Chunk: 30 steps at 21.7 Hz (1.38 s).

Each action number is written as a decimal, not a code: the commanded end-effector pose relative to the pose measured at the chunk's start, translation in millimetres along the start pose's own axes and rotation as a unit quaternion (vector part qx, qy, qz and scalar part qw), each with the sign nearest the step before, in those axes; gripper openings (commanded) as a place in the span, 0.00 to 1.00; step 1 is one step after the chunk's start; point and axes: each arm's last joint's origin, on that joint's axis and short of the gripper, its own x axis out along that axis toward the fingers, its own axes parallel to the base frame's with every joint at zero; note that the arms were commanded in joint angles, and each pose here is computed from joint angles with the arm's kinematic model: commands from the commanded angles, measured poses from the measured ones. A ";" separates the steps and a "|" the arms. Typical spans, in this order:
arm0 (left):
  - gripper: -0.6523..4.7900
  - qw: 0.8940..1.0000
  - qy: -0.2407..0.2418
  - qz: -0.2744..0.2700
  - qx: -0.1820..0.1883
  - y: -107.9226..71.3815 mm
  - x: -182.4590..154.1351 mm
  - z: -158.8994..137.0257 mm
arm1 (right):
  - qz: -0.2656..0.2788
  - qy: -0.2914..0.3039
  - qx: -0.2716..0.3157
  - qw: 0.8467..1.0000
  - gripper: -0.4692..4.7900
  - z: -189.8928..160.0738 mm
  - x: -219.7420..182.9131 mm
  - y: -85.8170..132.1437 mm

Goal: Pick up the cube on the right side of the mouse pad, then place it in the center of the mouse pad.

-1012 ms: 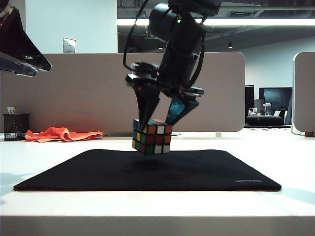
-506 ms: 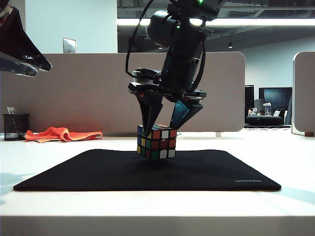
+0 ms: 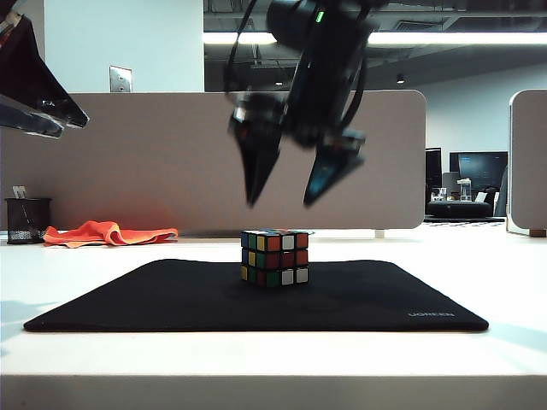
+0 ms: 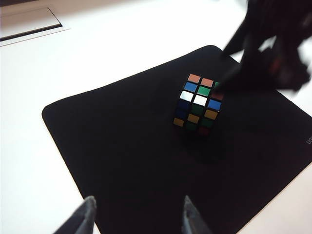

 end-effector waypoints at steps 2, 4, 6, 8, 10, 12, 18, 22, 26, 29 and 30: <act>0.53 1.000 -0.004 0.000 0.003 -0.1 -0.8 2.6 | -0.041 -0.104 0.012 0.994 0.40 14.8 -58.4 -18.4; 0.53 1.000 0.000 0.000 0.001 -0.2 -0.8 1.8 | -0.060 -0.131 0.011 0.989 0.22 14.4 -82.4 -33.9; 0.40 1.000 -0.001 0.007 0.002 0.3 -0.8 2.1 | -0.090 -0.142 0.027 0.985 0.15 12.3 -94.9 -48.8; 0.19 1.000 -0.003 0.025 0.002 1.5 -0.9 3.0 | -0.109 -0.148 0.041 0.982 0.10 9.8 -102.5 -61.0; 0.15 1.000 -0.023 0.015 0.007 1.1 -1.1 6.8 | -0.123 -0.154 0.061 0.979 0.08 4.7 -112.4 -78.4; 0.14 0.999 -0.040 0.008 0.003 0.4 -2.8 10.3 | -0.121 -0.165 0.074 0.976 0.08 1.0 -122.4 -88.3; 0.11 0.992 -0.097 0.076 0.012 -6.8 -29.2 21.3 | -0.143 -0.252 0.104 0.952 0.08 -25.3 -155.2 -93.2; 0.11 0.987 -0.135 0.085 0.013 -17.2 -52.4 24.7 | -0.148 -0.301 0.101 0.937 0.08 -55.9 -163.2 -83.5; 0.11 0.989 -0.115 0.092 0.005 -27.6 -71.1 13.9 | -0.146 -0.363 0.135 0.910 0.08 -107.7 -170.6 -68.7; 0.11 0.983 -0.136 0.120 0.008 -35.0 -88.3 9.9 | -0.153 -0.404 0.132 0.892 0.08 -144.9 -174.3 -58.2; 0.11 0.981 -0.151 0.122 0.008 -37.8 -93.5 7.5 | -0.153 -0.419 0.131 0.886 0.08 -159.2 -174.6 -54.2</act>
